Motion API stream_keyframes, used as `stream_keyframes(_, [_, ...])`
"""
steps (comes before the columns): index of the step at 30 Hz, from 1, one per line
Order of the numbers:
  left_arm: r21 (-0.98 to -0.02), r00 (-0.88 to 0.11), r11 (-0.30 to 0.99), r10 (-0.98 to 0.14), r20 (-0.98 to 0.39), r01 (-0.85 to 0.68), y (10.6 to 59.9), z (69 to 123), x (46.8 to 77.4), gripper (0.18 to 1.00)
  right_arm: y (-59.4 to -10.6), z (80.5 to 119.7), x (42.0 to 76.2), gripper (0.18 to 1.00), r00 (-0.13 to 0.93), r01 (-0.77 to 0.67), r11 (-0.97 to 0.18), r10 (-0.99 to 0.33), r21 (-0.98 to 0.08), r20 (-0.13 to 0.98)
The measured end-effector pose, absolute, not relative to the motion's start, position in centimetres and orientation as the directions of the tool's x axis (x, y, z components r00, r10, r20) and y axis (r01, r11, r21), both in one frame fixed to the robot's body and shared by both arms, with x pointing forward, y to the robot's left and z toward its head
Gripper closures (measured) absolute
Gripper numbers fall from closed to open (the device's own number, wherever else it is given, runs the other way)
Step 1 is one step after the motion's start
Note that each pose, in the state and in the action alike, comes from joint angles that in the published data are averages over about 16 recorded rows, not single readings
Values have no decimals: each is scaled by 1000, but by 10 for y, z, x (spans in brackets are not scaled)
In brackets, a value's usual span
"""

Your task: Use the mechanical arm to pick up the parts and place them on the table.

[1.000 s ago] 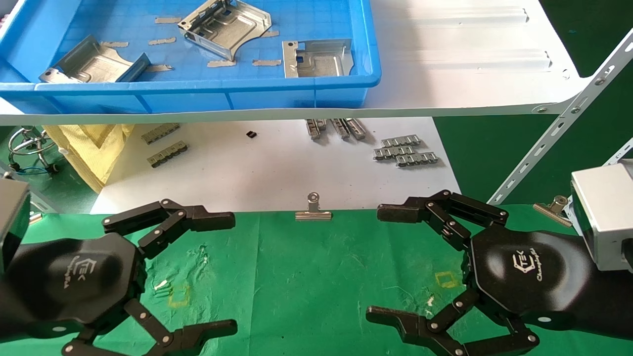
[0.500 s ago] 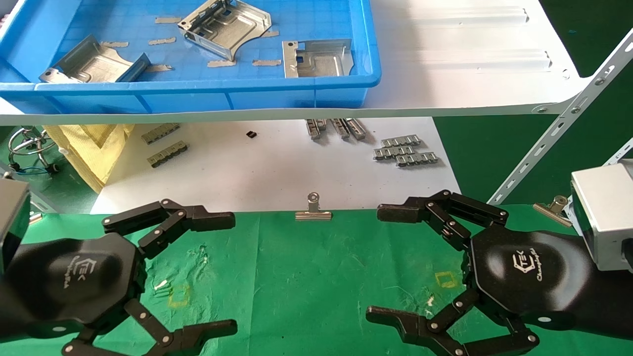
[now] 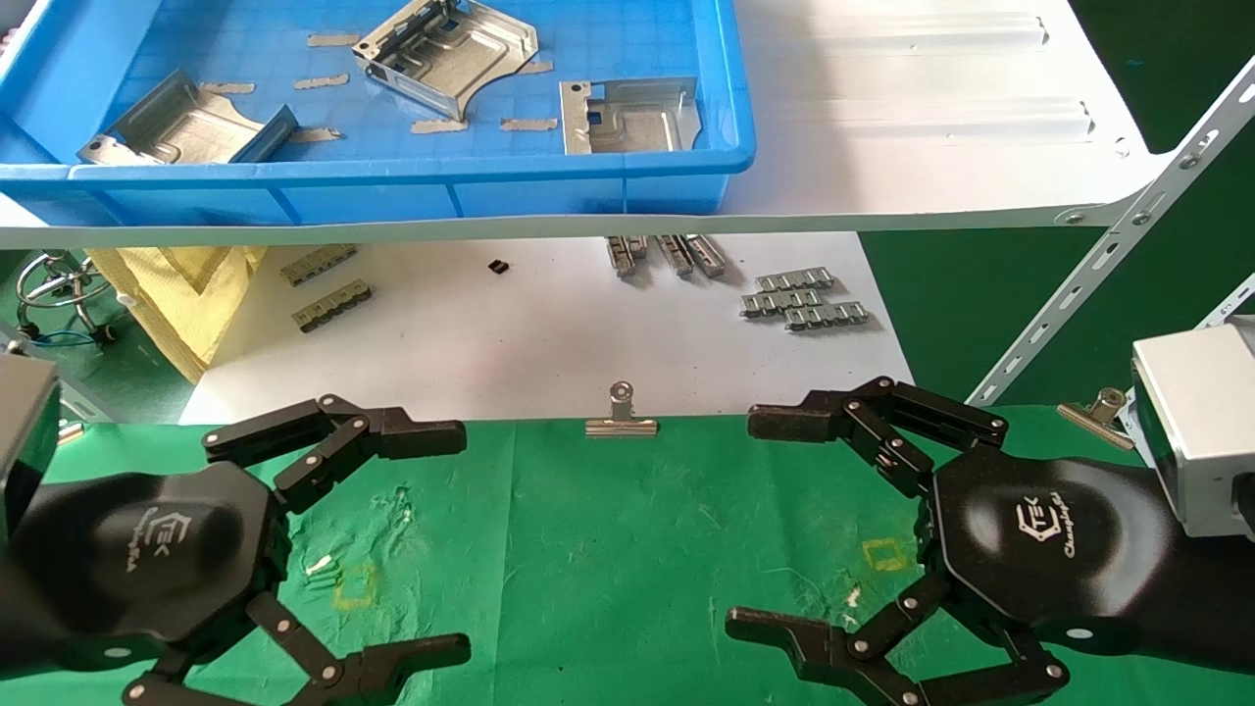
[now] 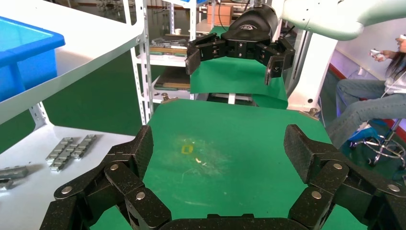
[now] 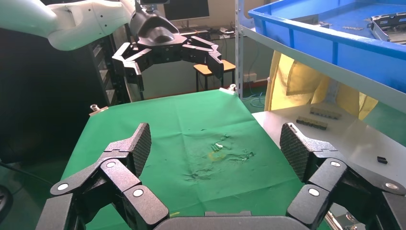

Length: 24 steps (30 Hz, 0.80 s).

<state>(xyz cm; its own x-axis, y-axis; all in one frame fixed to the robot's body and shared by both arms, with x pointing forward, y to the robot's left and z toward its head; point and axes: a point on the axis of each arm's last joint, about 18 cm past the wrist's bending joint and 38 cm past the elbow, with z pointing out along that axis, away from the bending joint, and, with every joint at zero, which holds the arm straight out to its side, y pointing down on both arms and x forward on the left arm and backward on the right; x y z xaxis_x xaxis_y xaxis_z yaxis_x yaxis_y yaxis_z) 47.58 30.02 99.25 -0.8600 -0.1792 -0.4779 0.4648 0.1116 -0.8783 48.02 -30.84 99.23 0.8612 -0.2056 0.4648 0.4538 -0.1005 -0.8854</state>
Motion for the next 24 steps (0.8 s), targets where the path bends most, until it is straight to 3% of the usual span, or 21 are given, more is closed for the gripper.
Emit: stream_keyframes(24, [-878,-860,112,-179,-478,465,300,992,476,184,-308,992,480,179,861,454,-101,-206,-885,465])
